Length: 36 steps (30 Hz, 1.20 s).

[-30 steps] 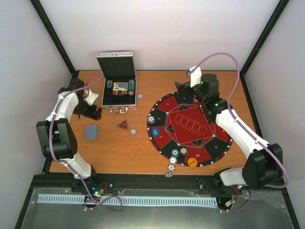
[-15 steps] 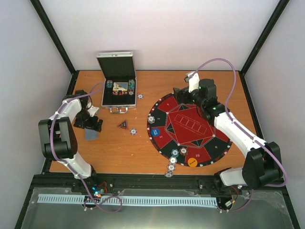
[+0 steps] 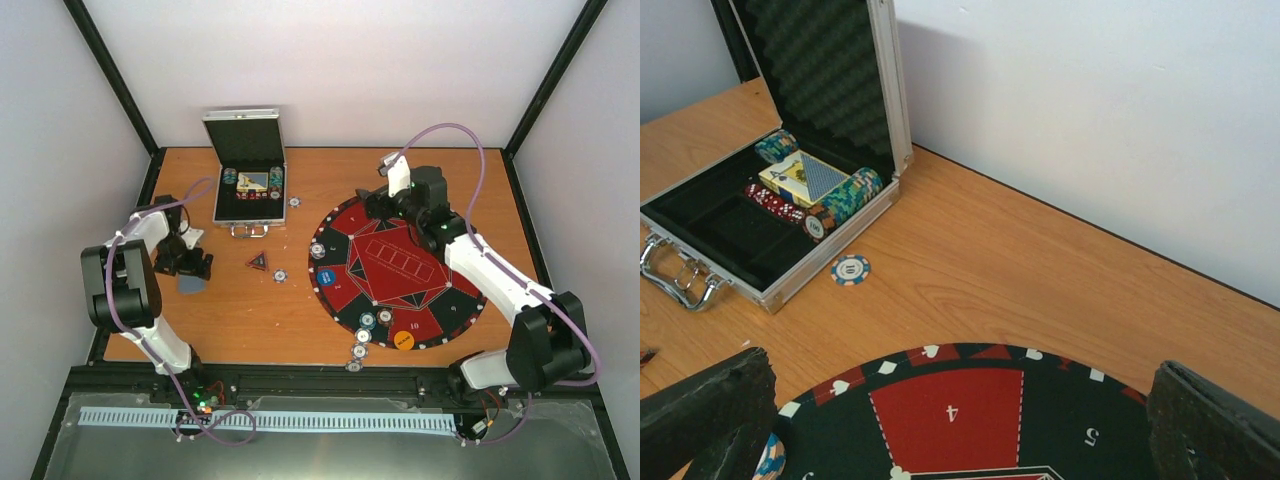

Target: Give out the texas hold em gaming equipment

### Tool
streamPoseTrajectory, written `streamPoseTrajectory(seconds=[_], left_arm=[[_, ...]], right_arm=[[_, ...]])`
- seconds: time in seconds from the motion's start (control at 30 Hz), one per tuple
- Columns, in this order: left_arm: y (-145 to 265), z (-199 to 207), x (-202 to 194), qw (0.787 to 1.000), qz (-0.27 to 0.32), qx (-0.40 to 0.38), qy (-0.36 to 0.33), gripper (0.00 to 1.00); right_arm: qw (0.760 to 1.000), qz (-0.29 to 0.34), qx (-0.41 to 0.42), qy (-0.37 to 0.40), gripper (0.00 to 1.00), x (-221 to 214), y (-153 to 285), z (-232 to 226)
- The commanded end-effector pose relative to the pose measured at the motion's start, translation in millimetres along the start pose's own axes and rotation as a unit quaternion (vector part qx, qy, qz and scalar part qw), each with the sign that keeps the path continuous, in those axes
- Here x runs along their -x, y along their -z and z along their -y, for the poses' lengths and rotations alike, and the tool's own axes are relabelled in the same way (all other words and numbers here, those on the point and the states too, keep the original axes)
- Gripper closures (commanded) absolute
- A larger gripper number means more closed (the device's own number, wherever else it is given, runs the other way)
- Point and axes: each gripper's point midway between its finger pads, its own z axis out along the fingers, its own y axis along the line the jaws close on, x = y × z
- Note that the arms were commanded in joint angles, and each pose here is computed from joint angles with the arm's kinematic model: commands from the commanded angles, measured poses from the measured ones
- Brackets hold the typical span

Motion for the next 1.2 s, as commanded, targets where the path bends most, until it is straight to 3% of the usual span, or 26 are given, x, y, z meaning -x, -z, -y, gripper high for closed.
streamPoseTrajectory(seconds=[0.0,0.3,0.97,1.17], left_arm=[[-12,1,-2,1.0,-0.002,-0.011,0.011,0.0],[-23,-10,-9,1.0,-0.017,0.02,0.016,0.01],[-40,-4,-5,1.0,-0.002,0.005,-0.021,0.34],[-34,0,-4,0.999,0.016,-0.002,-0.045,0.36]], right_arm=[[1.0,0.012,0.009,0.013,0.0,12,-1,-6],[0.999,0.013,0.021,0.022,0.0,12,-3,-13],[0.999,0.019,0.016,0.031,0.0,17,-3,-12],[0.999,0.025,0.011,0.031,0.0,23,1,-10]])
